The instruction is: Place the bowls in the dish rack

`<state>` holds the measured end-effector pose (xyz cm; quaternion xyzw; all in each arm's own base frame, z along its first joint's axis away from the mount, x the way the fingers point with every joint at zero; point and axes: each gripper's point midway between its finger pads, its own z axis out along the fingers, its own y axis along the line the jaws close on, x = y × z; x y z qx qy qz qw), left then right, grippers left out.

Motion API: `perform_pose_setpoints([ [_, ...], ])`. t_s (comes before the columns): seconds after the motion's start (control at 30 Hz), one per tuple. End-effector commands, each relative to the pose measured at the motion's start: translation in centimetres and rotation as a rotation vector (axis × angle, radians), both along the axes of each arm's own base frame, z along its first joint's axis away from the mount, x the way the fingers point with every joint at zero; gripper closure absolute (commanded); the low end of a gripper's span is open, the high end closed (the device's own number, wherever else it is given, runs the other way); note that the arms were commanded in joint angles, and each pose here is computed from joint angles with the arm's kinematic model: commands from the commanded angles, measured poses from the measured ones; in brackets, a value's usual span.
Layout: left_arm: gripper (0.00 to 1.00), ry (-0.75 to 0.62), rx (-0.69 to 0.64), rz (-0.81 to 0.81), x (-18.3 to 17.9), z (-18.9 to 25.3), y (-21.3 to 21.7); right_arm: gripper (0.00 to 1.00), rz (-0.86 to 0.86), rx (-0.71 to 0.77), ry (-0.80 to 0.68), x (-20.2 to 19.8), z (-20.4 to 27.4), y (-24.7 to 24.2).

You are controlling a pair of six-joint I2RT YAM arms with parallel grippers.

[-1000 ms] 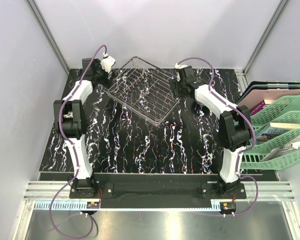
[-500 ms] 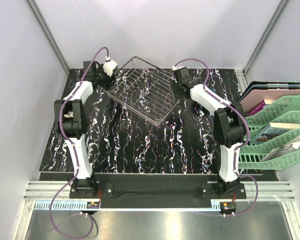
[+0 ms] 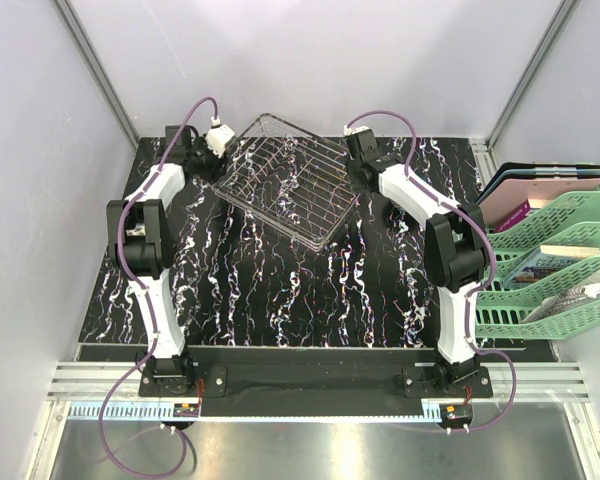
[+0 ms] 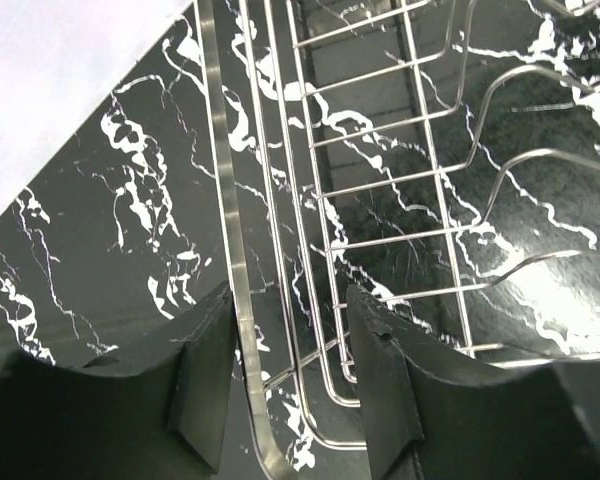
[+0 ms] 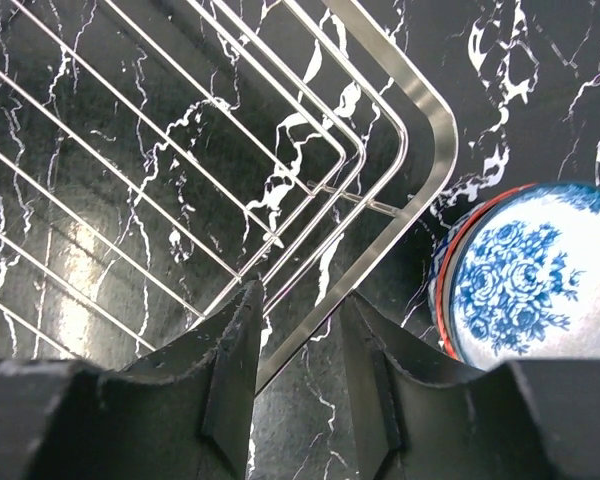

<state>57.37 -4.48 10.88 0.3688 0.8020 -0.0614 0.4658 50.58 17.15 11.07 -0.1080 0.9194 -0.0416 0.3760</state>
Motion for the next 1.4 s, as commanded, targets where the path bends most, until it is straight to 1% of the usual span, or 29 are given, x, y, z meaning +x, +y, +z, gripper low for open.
perform_pose_setpoints([
  [0.0,0.51,0.044,-0.035,-0.117,-2.9,1.4,-2.0,0.55,0.027,-0.002,-0.086,2.2,1.8,1.2],
  [0.3,0.51,0.134,-0.049,-0.191,-6.2,1.9,-3.3,0.53,0.023,-0.047,-0.132,4.2,2.1,1.1],
  [0.37,0.51,0.17,-0.054,-0.198,-7.5,1.8,-3.4,0.52,0.028,-0.05,-0.145,4.7,2.3,1.2],
  [0.43,0.51,0.207,-0.058,-0.237,-9.2,1.8,-4.7,0.51,0.034,-0.049,-0.15,5.1,2.2,1.5],
  [0.53,0.51,0.239,-0.069,-0.265,-11.2,1.9,-5.5,0.5,0.042,-0.051,-0.159,5.7,2.2,1.8],
  [0.8,0.51,0.302,-0.133,-0.321,-15.3,3.0,-6.9,0.48,0.064,-0.058,-0.184,7.2,2.5,2.2],
  [0.93,0.51,0.325,-0.159,-0.346,-17.1,3.7,-7.6,0.48,0.07,-0.055,-0.191,7.6,2.5,2.3],
  [1.13,0.51,0.359,-0.195,-0.384,-18.5,3.6,-9.4,0.47,0.047,-0.061,-0.178,7.6,1.7,1.2],
  [1.37,0.53,0.388,-0.2,-0.383,-18.4,3.1,-10.3,0.47,0.027,-0.064,-0.181,6.9,2.1,-0.3],
])
